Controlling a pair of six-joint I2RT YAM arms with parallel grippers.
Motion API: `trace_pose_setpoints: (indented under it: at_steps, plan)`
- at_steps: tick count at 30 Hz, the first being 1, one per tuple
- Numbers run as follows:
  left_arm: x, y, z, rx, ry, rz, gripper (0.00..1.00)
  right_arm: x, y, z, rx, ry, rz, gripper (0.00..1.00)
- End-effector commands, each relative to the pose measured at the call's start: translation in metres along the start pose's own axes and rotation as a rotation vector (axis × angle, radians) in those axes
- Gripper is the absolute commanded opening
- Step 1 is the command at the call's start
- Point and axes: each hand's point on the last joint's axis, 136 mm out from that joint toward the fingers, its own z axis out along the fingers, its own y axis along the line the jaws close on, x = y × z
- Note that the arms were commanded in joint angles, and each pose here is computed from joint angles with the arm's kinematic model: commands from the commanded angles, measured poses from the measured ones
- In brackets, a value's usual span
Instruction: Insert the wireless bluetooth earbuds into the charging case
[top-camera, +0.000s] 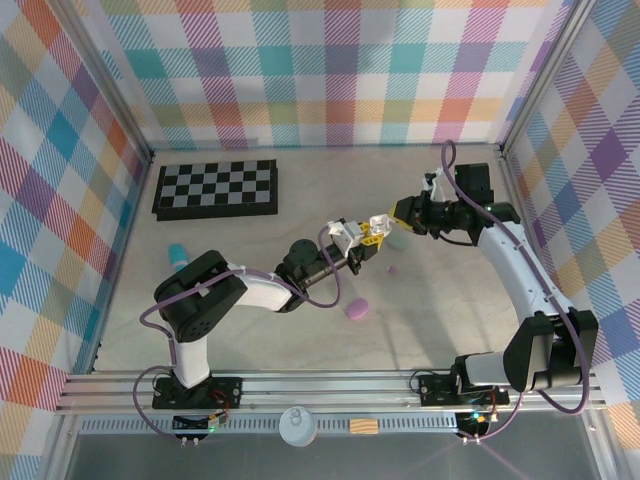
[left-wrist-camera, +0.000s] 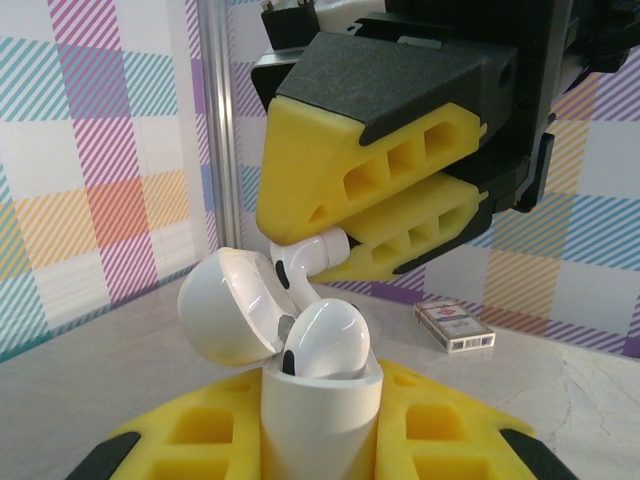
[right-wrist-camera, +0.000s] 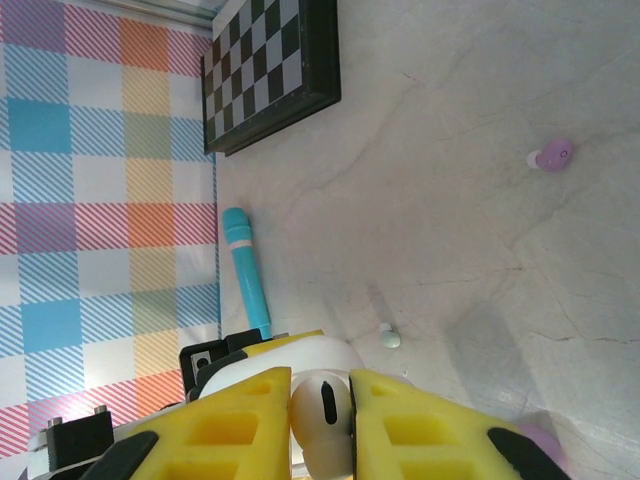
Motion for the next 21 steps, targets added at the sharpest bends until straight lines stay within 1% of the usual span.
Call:
trace_pose_setpoints:
  at_steps: [1, 9, 14, 21]
  plan:
    - [-0.028, -0.002, 0.003, -0.007, -0.091, -0.008, 0.00, 0.001, 0.007, 0.000, -0.038, 0.005, -0.015, 0.19]
    - [-0.040, 0.007, 0.003, -0.052, -0.119, -0.041, 0.00, 0.001, 0.005, 0.002, -0.042, 0.005, -0.015, 0.19]
    - [-0.047, 0.004, 0.006, -0.035, -0.137, -0.052, 0.00, 0.001, 0.004, 0.005, -0.056, 0.007, -0.007, 0.19]
    - [-0.054, 0.004, 0.004, -0.034, -0.150, -0.067, 0.00, -0.004, 0.008, 0.004, -0.074, -0.027, -0.039, 0.19]
